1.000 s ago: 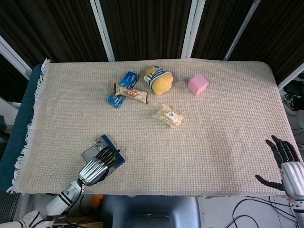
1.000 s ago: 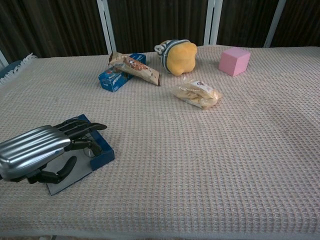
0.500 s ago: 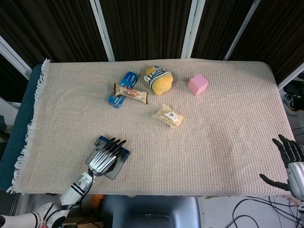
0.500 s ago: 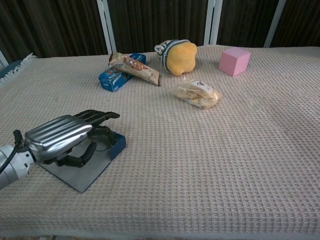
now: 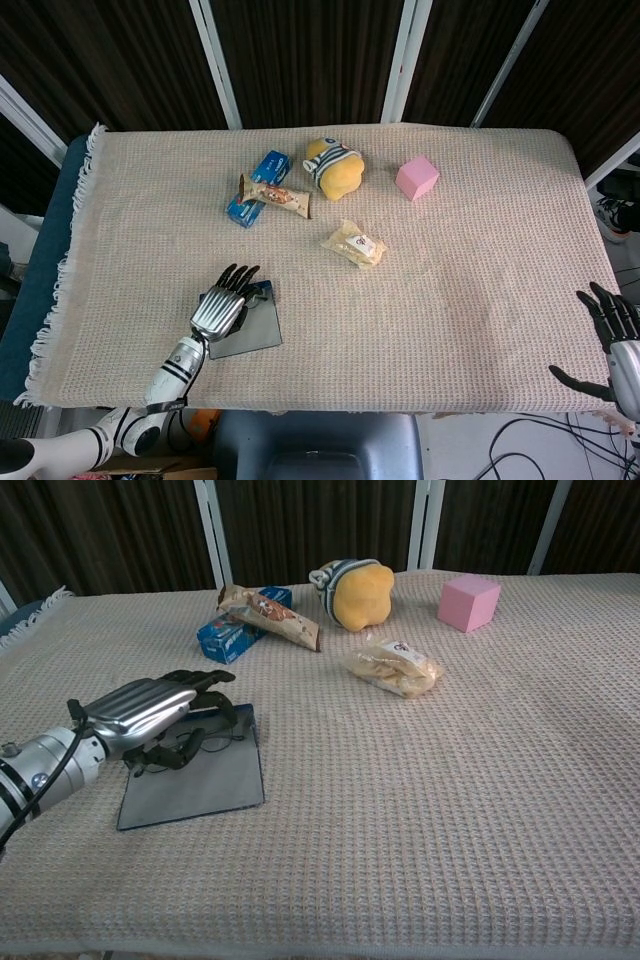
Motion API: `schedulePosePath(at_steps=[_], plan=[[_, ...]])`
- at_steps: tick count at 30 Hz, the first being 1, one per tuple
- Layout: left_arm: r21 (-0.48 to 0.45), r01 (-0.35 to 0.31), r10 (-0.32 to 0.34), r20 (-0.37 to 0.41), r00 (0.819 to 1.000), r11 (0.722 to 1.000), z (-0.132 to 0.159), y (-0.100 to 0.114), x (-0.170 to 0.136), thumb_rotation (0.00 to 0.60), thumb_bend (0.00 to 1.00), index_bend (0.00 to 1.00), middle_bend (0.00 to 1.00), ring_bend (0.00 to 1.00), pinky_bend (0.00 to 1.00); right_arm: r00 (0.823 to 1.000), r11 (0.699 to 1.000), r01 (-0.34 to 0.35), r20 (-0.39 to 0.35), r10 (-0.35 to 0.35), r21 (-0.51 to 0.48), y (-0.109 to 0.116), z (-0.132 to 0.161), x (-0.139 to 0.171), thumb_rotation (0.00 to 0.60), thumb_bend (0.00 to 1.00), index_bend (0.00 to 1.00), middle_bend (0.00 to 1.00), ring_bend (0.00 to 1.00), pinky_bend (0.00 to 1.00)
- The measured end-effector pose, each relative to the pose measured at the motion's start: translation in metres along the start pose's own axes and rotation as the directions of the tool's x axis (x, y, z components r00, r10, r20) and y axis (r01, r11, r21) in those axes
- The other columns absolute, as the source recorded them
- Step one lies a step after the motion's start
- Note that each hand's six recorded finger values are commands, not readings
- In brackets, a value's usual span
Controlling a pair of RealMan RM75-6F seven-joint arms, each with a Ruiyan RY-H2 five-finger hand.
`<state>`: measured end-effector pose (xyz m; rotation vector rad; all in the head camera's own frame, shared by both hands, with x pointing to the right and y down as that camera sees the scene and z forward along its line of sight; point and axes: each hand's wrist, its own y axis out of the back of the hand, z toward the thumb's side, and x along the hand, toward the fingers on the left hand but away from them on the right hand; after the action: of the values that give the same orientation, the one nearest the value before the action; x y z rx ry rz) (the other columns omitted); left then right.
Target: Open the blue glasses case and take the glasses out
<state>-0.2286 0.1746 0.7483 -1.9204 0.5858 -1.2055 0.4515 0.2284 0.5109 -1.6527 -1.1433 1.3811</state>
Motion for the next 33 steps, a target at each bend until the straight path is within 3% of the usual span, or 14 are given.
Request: schedulePosePath(at_steps=[6,13,20,33], plan=[[-0.023,-0.063,0.063,0.019,0.998,0.998,0.001,0.015,-0.012,0.600,0.45,0.27,0.01,0.00,0.02,1.000,1.000,-0.001,0.000,0.001,0.001,0.000,0.000,0.000,0.600,0.18,0.00,0.00,0.00,0.04],[-0.046,-0.192,0.193,0.007,0.981,0.980,-0.008,0.035,-0.024,0.600,0.42,0.36,0.05,0.00,0.05,1.000,1.000,-0.011,-0.016,0.011,0.006,-0.003,0.004,0.002,0.600,0.18,0.00,0.00,0.00,0.04],[-0.049,-0.152,0.149,-0.064,0.987,0.987,-0.028,0.023,-0.014,0.600,0.43,0.40,0.05,0.00,0.05,1.000,1.000,-0.013,-0.014,0.013,0.010,-0.005,0.005,0.001,0.600,0.18,0.00,0.00,0.00,0.04],[-0.040,-0.093,0.088,-0.108,0.990,0.995,-0.040,0.010,-0.004,0.600,0.42,0.36,0.05,0.00,0.05,1.000,1.000,-0.016,-0.008,0.016,0.014,-0.006,0.004,0.000,0.600,0.18,0.00,0.00,0.00,0.04]])
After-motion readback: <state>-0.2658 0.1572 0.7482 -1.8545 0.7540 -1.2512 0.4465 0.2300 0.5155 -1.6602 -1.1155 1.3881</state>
